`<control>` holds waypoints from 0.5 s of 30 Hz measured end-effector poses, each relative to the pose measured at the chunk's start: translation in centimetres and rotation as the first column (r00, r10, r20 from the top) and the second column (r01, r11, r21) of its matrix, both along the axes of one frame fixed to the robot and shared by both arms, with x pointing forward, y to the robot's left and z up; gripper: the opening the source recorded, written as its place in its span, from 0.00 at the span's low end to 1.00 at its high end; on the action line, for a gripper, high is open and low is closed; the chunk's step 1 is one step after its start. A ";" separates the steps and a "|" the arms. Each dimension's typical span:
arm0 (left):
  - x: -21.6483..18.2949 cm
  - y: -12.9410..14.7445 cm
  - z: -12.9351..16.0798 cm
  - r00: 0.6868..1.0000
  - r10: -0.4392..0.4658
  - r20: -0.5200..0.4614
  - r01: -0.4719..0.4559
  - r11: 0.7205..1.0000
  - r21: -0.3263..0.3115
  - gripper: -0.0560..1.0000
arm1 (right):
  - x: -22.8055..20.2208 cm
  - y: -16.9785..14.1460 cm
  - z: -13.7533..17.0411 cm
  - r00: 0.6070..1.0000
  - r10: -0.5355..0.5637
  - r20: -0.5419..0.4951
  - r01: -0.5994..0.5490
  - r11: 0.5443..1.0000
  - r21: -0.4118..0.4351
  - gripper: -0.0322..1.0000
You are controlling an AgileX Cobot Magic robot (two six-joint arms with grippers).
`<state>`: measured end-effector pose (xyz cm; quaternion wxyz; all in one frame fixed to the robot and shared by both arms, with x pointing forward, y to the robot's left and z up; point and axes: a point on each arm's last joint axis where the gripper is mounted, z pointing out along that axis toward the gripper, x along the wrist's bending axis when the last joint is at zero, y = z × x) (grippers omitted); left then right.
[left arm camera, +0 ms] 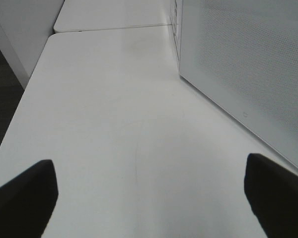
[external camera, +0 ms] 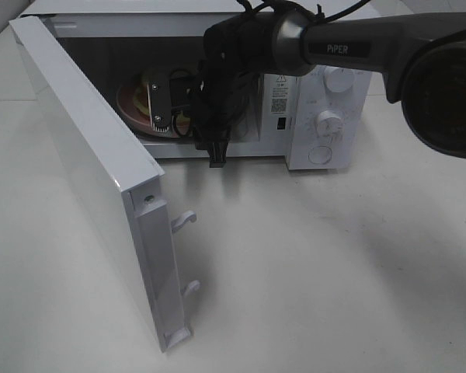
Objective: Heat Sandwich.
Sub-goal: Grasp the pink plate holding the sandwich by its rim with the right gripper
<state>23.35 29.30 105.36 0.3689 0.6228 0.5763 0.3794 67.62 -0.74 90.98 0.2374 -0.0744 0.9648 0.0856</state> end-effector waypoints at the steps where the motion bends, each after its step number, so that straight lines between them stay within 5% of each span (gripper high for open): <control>1: 0.0 0.0 0.0 1.000 0.000 0.000 0.000 1.000 0.000 0.95 | -0.1 0.0 0.2 1.000 0.001 -0.004 -0.001 1.000 -0.001 0.27; 3: 0.0 0.0 0.0 1.000 0.000 0.000 0.000 1.000 0.000 0.95 | 0.0 0.3 0.7 1.000 0.015 0.025 -0.015 1.000 0.001 0.19; 15: 0.0 0.0 0.0 1.000 0.001 0.000 -0.001 1.000 0.001 0.95 | -0.1 0.3 0.8 0.999 0.021 0.028 -0.021 1.000 -0.008 0.19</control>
